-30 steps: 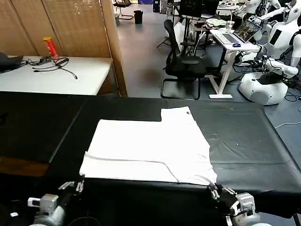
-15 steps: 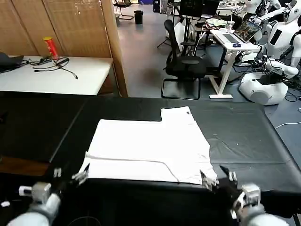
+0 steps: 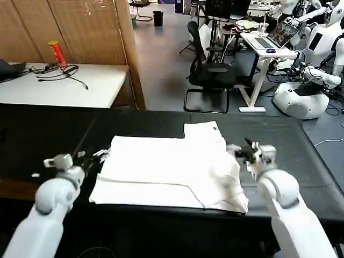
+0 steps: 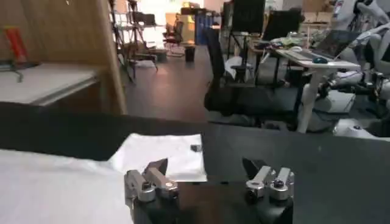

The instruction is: Fold and organize the clothes.

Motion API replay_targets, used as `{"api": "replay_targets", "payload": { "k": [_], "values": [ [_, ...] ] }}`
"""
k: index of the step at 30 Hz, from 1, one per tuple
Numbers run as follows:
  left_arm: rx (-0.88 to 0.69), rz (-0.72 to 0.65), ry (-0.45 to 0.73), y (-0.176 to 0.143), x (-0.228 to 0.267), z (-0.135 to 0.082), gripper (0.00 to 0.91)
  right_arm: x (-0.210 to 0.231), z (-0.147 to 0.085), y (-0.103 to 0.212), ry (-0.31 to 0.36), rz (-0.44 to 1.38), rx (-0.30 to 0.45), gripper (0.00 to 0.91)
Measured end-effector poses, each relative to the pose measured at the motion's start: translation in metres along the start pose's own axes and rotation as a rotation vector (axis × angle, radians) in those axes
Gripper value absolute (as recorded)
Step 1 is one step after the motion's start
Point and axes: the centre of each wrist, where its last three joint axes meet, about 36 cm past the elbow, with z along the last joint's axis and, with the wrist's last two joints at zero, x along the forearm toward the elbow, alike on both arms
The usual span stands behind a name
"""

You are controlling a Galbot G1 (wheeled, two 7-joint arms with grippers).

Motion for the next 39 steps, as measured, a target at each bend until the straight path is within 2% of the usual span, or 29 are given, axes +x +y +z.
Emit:
{"api": "replay_targets", "payload": {
  "k": [6,11,19,23,26,28,30,31,32,33,36,39],
  "values": [
    [-0.003,0.019,0.074,0.008,-0.045,-0.019,0.878,-0.048,-0.012,0.005,0.071,-0.003,-0.031,0.878],
    [0.017,0.023,0.106,0.009,-0.071,-0.030,0.878,-0.075,-0.012,0.017,0.111,-0.002,-0.035,0.878],
    [0.013,-0.003,0.138,0.018,-0.094,-0.032,0.878,-0.097,-0.010,0.033,0.158,-0.013,-0.054,0.878],
    [0.000,0.000,0.146,0.019,-0.101,-0.029,0.702,-0.101,-0.008,0.035,0.177,-0.009,-0.056,0.819],
    [-0.016,0.003,0.151,0.019,-0.103,-0.028,0.644,-0.101,-0.006,0.035,0.189,-0.008,-0.058,0.770],
    [-0.018,0.004,0.151,0.019,-0.105,-0.029,0.605,-0.102,-0.005,0.036,0.193,-0.008,-0.060,0.722],
    [-0.021,0.005,0.152,0.018,-0.105,-0.029,0.517,-0.102,-0.003,0.036,0.197,-0.006,-0.062,0.575],
    [-0.025,0.004,0.153,0.017,-0.106,-0.029,0.478,-0.102,-0.002,0.036,0.198,-0.006,-0.063,0.468],
    [-0.027,0.005,0.154,0.017,-0.106,-0.028,0.390,-0.101,-0.001,0.036,0.199,-0.006,-0.064,0.419],
    [-0.029,0.004,0.155,0.017,-0.106,-0.028,0.351,-0.101,0.000,0.036,0.200,-0.005,-0.065,0.283],
    [-0.038,0.005,0.157,0.017,-0.106,-0.025,0.322,-0.101,0.002,0.035,0.201,-0.003,-0.066,0.088],
    [-0.042,0.005,0.158,0.017,-0.107,-0.023,0.244,-0.100,0.003,0.035,0.200,-0.006,-0.067,0.068]
  ]
}}
